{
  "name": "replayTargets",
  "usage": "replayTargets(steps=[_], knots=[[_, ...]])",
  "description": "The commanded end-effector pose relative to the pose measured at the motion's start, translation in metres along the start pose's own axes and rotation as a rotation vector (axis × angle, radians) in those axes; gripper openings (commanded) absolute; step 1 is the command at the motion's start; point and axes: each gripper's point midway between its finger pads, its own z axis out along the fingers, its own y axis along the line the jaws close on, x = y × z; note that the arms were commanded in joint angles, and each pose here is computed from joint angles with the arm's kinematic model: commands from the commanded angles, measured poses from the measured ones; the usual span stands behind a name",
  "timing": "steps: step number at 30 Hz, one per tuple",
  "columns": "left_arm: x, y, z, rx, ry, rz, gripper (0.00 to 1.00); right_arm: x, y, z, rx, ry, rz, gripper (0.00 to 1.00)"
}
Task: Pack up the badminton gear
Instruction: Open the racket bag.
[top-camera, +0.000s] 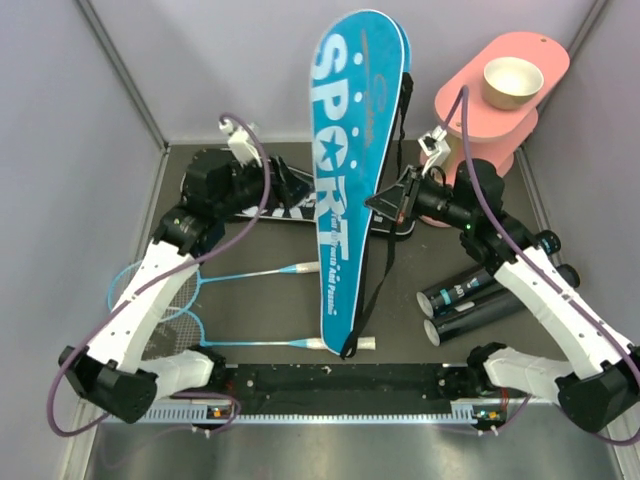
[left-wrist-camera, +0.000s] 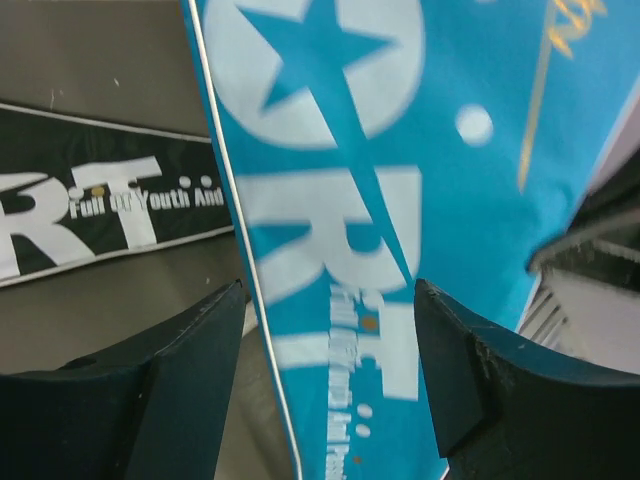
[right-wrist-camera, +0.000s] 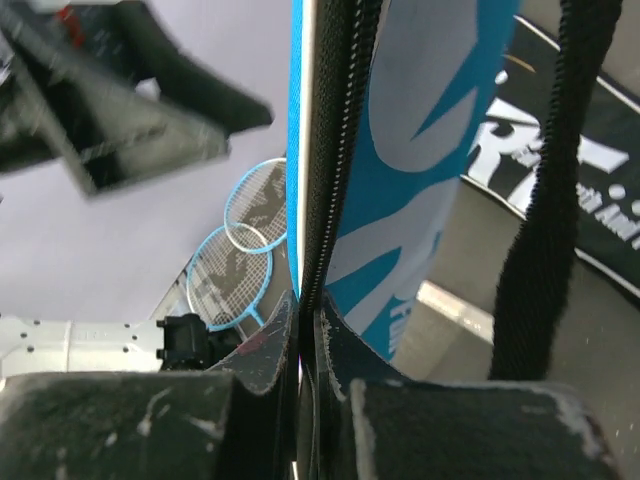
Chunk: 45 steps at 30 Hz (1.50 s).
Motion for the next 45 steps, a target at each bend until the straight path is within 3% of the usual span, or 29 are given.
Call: replayTargets(steps=[1, 4, 6, 8, 15, 18, 19, 20, 21, 22, 25, 27, 31, 33, 37, 42, 45], knots=[[0.019, -0.022, -0.019, -0.045, -0.047, 0.180, 0.70, -0.009, -0.008, 0.005, 0.114, 0.006, 0.124, 0.00], [0.064, -0.065, -0.006, 0.121, 0.028, 0.199, 0.73, -0.007, -0.004, 0.014, 0.112, 0.009, 0.134, 0.00], [0.085, -0.083, 0.004, 0.136, 0.046, 0.245, 0.79, -0.009, 0.000, 0.017, 0.111, 0.004, 0.134, 0.00], [0.099, -0.087, 0.019, 0.124, 0.074, 0.273, 0.80, -0.013, 0.001, 0.017, 0.124, -0.015, 0.144, 0.00], [0.126, -0.086, 0.049, 0.103, 0.171, 0.309, 0.65, -0.019, 0.013, 0.016, 0.128, -0.034, 0.157, 0.00], [0.132, -0.074, 0.057, 0.043, 0.208, 0.295, 0.26, -0.017, 0.018, 0.015, 0.117, -0.032, 0.153, 0.00], [0.131, -0.073, 0.057, 0.033, 0.209, 0.284, 0.06, -0.015, 0.017, 0.014, 0.120, -0.019, 0.145, 0.06], [0.128, -0.066, 0.058, -0.008, 0.198, 0.270, 0.01, -0.019, 0.011, 0.009, 0.138, -0.007, 0.064, 0.19], [0.124, -0.065, 0.055, 0.004, 0.192, 0.263, 0.00, -0.021, 0.003, 0.002, 0.168, 0.010, 0.015, 0.32], [0.129, -0.067, 0.055, 0.045, 0.203, 0.243, 0.00, -0.018, -0.005, -0.009, 0.197, 0.052, -0.024, 0.59], [0.128, -0.069, 0.051, 0.170, 0.221, 0.133, 0.00, -0.021, -0.012, -0.037, 0.140, 0.059, -0.132, 0.83], [0.130, -0.062, 0.049, 0.210, 0.239, 0.085, 0.00, -0.021, -0.022, -0.048, 0.174, 0.036, -0.178, 0.91], [0.130, -0.076, 0.043, 0.311, 0.244, 0.060, 0.00, 0.009, -0.041, -0.032, 0.123, 0.102, -0.113, 0.90], [0.130, -0.078, 0.042, 0.321, 0.248, 0.054, 0.00, 0.006, -0.026, -0.020, 0.000, 0.081, -0.098, 0.83], [0.129, -0.079, 0.038, 0.325, 0.248, 0.052, 0.00, 0.018, -0.045, 0.000, -0.005, 0.086, -0.020, 0.70], [0.130, -0.082, 0.034, 0.344, 0.254, 0.037, 0.00, 0.041, -0.056, 0.009, -0.017, 0.113, 0.039, 0.70], [0.132, -0.083, 0.036, 0.361, 0.262, 0.016, 0.00, 0.049, -0.050, 0.015, -0.067, 0.109, 0.075, 0.65]])
